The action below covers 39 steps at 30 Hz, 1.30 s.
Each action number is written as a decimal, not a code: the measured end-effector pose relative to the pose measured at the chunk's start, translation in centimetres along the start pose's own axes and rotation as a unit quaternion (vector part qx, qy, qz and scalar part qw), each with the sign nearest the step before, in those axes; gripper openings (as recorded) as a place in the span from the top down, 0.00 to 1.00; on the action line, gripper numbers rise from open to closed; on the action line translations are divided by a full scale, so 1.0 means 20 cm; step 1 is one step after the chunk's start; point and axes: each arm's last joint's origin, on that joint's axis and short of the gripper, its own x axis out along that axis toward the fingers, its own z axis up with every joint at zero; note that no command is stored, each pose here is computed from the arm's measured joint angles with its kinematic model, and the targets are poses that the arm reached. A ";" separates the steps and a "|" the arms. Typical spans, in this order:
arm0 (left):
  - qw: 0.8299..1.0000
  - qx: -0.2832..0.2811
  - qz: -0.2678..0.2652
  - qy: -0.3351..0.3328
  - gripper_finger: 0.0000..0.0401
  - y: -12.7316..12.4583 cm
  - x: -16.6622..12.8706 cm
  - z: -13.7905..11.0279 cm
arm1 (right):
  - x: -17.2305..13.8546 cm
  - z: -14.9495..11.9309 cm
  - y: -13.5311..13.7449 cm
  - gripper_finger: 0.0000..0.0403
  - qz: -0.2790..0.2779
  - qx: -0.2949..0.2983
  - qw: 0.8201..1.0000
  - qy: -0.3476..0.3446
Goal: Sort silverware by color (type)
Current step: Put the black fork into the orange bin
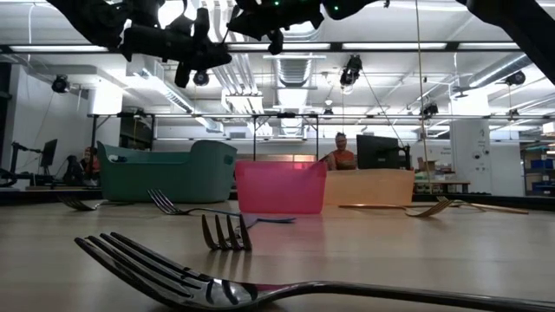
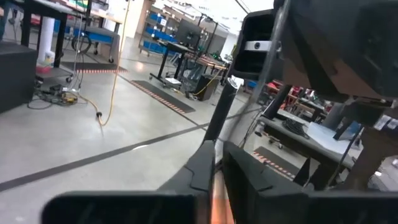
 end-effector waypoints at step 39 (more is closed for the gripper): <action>0.979 -0.071 0.091 0.168 1.00 -0.01 -0.20 -0.08 | -0.25 -0.07 -0.10 0.62 -0.077 -0.126 0.942 0.303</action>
